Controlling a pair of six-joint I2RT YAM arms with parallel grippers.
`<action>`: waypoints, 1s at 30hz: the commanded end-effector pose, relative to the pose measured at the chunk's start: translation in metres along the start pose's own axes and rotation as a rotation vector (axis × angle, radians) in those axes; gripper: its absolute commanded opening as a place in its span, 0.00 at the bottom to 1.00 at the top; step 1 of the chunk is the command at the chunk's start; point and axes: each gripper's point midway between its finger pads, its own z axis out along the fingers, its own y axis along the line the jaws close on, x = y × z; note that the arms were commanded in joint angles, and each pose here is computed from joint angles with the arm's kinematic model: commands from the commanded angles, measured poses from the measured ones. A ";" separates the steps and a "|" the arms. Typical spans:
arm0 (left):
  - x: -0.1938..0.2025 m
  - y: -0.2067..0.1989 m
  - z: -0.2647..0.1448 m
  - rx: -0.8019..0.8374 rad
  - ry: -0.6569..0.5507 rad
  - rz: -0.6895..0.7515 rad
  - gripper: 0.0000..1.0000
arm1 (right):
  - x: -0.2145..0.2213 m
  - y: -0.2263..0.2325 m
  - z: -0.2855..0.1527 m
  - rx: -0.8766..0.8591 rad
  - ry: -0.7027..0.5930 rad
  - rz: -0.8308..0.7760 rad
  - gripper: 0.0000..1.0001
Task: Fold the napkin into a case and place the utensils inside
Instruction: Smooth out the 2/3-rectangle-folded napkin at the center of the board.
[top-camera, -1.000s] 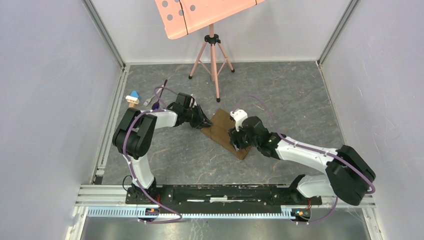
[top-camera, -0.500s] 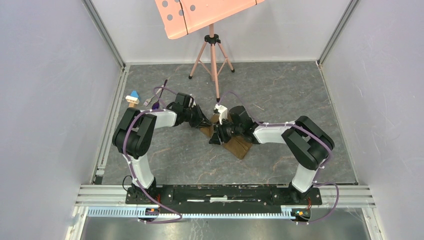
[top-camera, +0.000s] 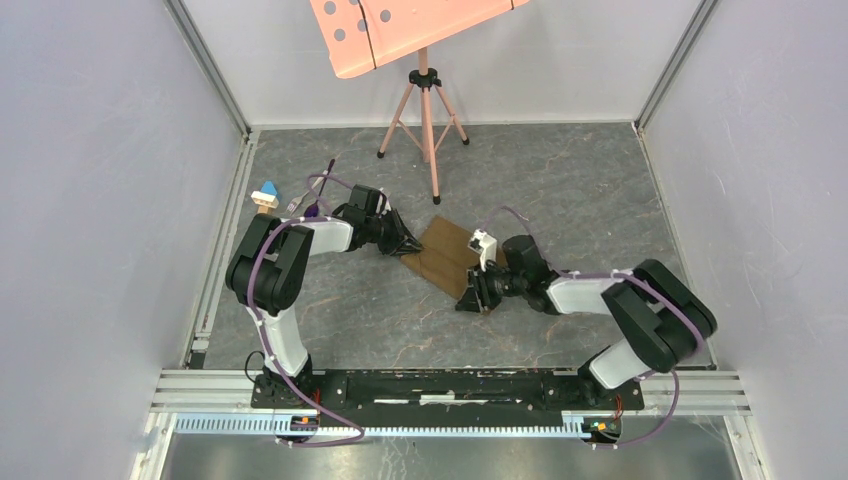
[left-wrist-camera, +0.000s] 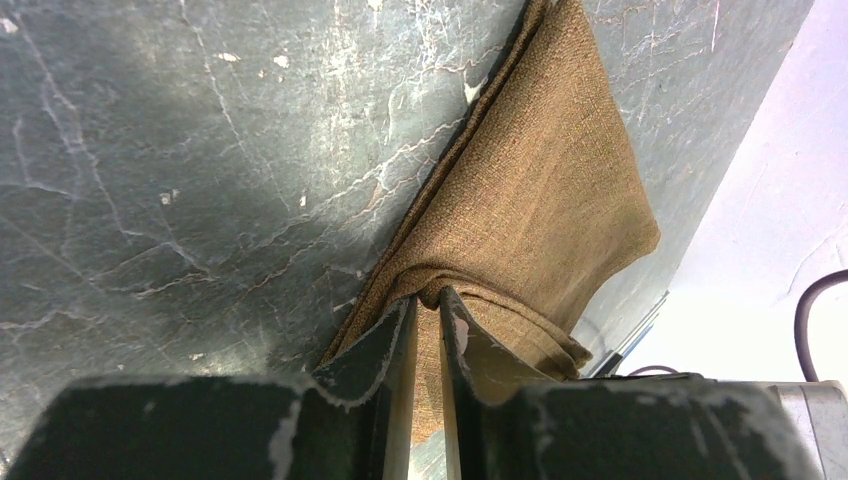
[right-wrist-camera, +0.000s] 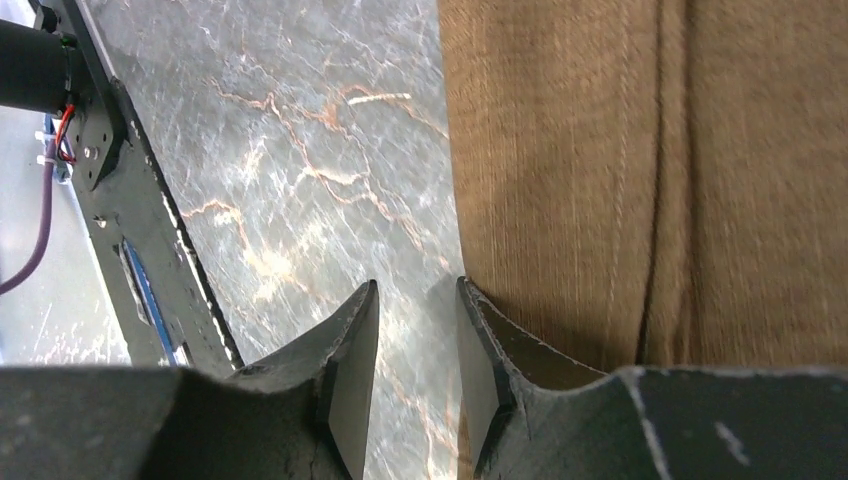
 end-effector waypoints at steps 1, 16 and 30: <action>-0.002 0.033 0.009 -0.110 -0.016 -0.025 0.22 | 0.008 -0.012 -0.022 0.056 -0.013 -0.024 0.40; -0.007 0.012 -0.003 -0.075 -0.016 0.026 0.23 | 0.026 -0.021 -0.056 0.129 -0.020 0.028 0.41; -0.001 -0.070 -0.058 0.138 -0.015 0.124 0.47 | -0.029 -0.019 -0.049 0.098 -0.096 -0.002 0.35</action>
